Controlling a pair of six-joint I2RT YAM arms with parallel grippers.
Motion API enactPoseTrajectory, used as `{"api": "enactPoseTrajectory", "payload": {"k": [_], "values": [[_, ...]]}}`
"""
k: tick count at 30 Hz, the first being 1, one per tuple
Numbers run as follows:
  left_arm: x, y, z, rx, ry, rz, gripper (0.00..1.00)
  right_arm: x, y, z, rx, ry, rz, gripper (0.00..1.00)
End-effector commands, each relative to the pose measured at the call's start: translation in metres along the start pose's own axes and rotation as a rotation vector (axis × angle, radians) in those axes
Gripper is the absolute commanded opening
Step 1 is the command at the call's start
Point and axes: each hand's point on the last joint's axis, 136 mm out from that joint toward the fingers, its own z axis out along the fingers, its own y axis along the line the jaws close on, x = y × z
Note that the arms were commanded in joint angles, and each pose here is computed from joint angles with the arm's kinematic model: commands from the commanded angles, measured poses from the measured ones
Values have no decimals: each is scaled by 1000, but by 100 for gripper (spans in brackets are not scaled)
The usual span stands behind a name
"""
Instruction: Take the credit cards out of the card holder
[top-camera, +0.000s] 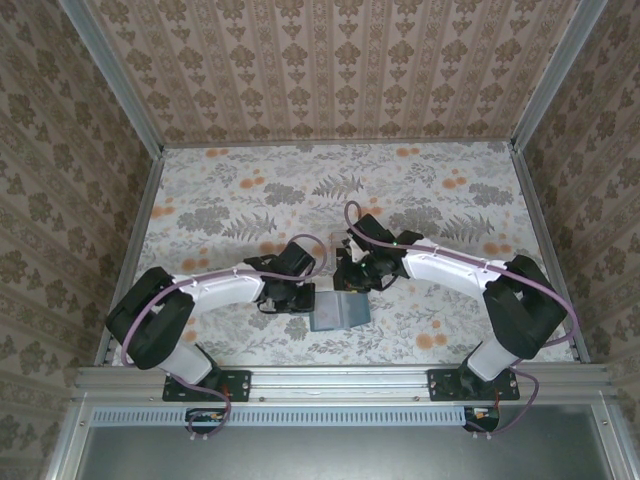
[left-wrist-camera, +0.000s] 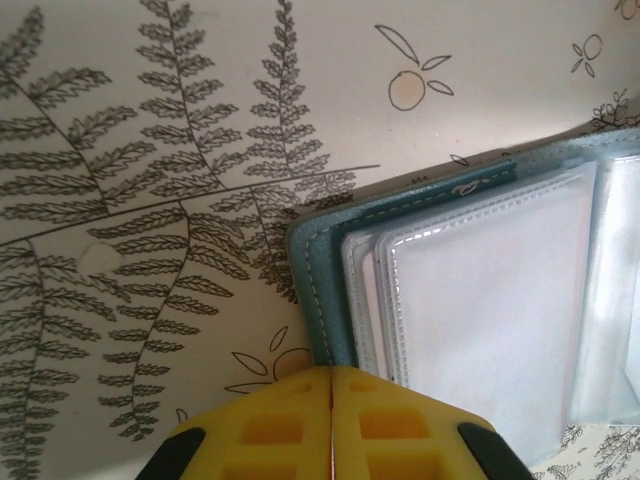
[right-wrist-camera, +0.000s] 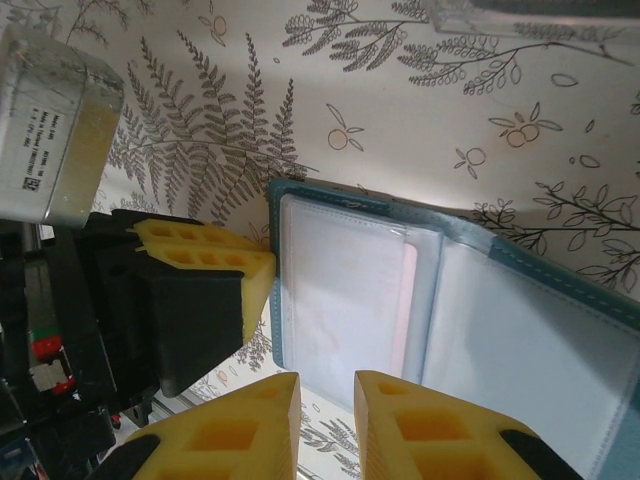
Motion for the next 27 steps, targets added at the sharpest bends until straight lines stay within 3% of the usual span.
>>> {"api": "enactPoseTrajectory", "payload": {"k": [1, 27], "values": [[13, 4, 2, -5, 22, -21, 8, 9, 3, 6, -6, 33, 1, 22], [20, 7, -18, 21, -35, -33, 9, 19, 10, 29, 51, 73, -18, 22]]}}
